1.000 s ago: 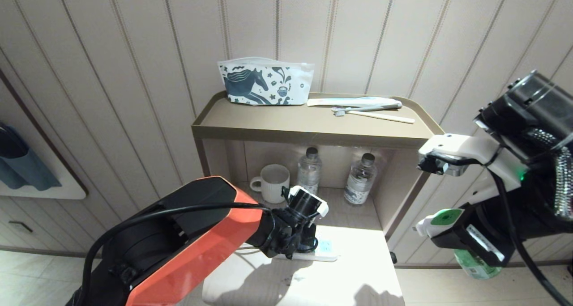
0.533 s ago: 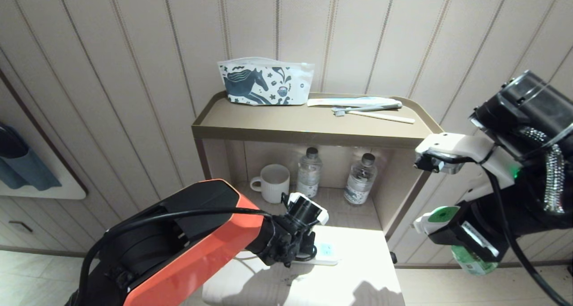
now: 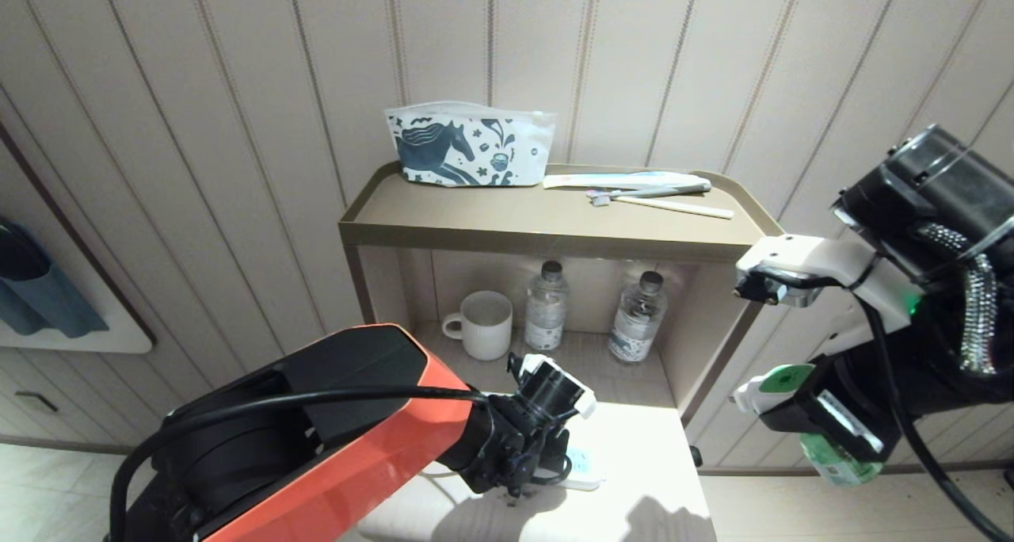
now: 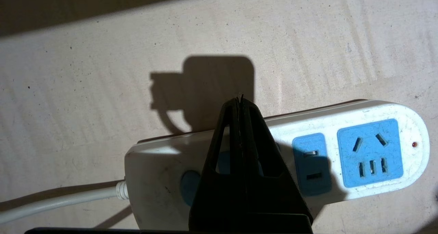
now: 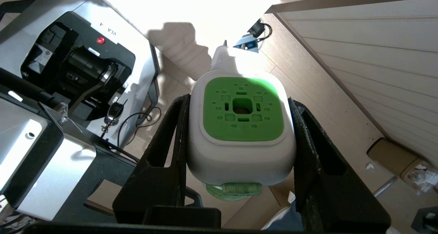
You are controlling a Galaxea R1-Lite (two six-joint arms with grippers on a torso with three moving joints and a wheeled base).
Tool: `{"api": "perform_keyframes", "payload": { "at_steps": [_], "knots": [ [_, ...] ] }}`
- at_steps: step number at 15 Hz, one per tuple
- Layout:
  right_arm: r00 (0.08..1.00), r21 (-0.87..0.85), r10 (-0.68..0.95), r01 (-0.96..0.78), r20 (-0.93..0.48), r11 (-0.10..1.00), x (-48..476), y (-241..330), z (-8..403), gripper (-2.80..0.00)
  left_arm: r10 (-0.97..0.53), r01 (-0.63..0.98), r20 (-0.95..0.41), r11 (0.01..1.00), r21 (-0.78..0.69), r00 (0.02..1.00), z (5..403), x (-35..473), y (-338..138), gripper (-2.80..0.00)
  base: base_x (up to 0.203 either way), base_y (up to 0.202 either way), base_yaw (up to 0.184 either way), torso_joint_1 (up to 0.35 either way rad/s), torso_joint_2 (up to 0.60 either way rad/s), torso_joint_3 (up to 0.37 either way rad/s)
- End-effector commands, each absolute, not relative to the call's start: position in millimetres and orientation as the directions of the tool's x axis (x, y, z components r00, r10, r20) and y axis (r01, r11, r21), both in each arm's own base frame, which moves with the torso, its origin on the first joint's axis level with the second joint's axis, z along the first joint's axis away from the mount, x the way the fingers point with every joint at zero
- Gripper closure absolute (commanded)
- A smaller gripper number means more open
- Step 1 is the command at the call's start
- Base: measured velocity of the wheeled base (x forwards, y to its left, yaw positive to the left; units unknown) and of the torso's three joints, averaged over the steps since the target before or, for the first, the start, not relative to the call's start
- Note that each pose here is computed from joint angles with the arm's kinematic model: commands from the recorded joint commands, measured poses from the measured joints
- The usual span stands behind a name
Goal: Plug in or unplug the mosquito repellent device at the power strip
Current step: Insert the plug into the socket
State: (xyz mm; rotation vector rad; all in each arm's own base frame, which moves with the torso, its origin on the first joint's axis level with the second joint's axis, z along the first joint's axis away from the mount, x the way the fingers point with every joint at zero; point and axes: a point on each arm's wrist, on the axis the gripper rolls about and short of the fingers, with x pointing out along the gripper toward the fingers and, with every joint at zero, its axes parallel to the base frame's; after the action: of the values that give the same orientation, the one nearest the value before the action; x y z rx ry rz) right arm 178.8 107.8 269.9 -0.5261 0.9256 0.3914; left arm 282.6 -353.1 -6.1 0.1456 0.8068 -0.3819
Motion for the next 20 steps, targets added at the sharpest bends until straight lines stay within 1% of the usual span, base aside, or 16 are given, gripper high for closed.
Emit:
{"api": "perform_keyframes", "payload": {
  "at_steps": [1,4,6,9,13,14,16,18,20],
  "knots": [
    [0.544,-0.259,0.092,-0.533,-0.834,0.806,178.3,107.6,269.8,0.0,-0.28,0.391,-0.727,0.92,-0.018,0.627,-0.4,276.3,-351.4,0.0,0.0,0.0,0.0,0.0,0.0,0.0],
    [0.543,-0.259,0.091,-0.533,-0.835,0.806,178.2,107.5,269.4,0.0,-0.288,0.391,-0.719,0.92,-0.024,0.633,0.3,276.8,-351.6,0.0,0.0,0.0,0.0,0.0,0.0,0.0],
    [0.539,-0.259,0.088,-0.534,-0.838,0.805,178.9,107.9,268.1,0.0,-0.281,0.37,-0.706,0.929,-0.029,0.65,2.4,287.3,-346.4,0.0,0.0,0.0,0.0,0.0,0.0,0.0],
    [0.534,-0.256,0.087,-0.535,-0.841,0.805,181.5,110.0,266.7,0.0,-0.288,0.342,-0.672,0.938,-0.055,0.682,15.7,301.7,-340.9,0.0,0.0,0.0,0.0,0.0,0.0,0.0],
    [0.536,-0.253,0.089,-0.531,-0.839,0.809,185.7,112.0,265.0,0.0,-0.327,0.333,-0.598,0.937,-0.106,0.732,70.6,301.5,-328.6,0.0,0.0,0.0,0.0,0.0,0.0,0.0],
    [0.537,-0.253,0.089,-0.531,-0.839,0.809,185.6,111.9,265.1,0.0,-0.332,0.332,-0.587,0.937,-0.113,0.739,85.9,294.5,-319.5,0.0,0.0,0.0,0.0,0.0,0.0,0.0],
    [0.535,-0.254,0.089,-0.533,-0.84,0.807,185.8,112.3,264.7,0.0,-0.315,0.328,-0.612,0.94,-0.095,0.726,93.0,276.3,-298.1,0.0,0.0,0.0,0.0,0.0,0.0,0.0],
    [0.527,-0.253,0.086,-0.537,-0.845,0.805,187.7,113.7,262.4,0.0,-0.313,0.327,-0.614,0.94,-0.094,0.725,111.2,253.3,-272.0,0.0,0.0,0.0,0.0,0.0,0.0,0.0],
    [0.514,-0.247,0.085,-0.544,-0.854,0.802,190.4,115.7,259.1,0.0,-0.327,0.33,-0.588,0.938,-0.108,0.74,135.6,230.1,-245.9,0.0,0.0,0.0,0.0,0.0,0.0,0.0]
  ]
}}
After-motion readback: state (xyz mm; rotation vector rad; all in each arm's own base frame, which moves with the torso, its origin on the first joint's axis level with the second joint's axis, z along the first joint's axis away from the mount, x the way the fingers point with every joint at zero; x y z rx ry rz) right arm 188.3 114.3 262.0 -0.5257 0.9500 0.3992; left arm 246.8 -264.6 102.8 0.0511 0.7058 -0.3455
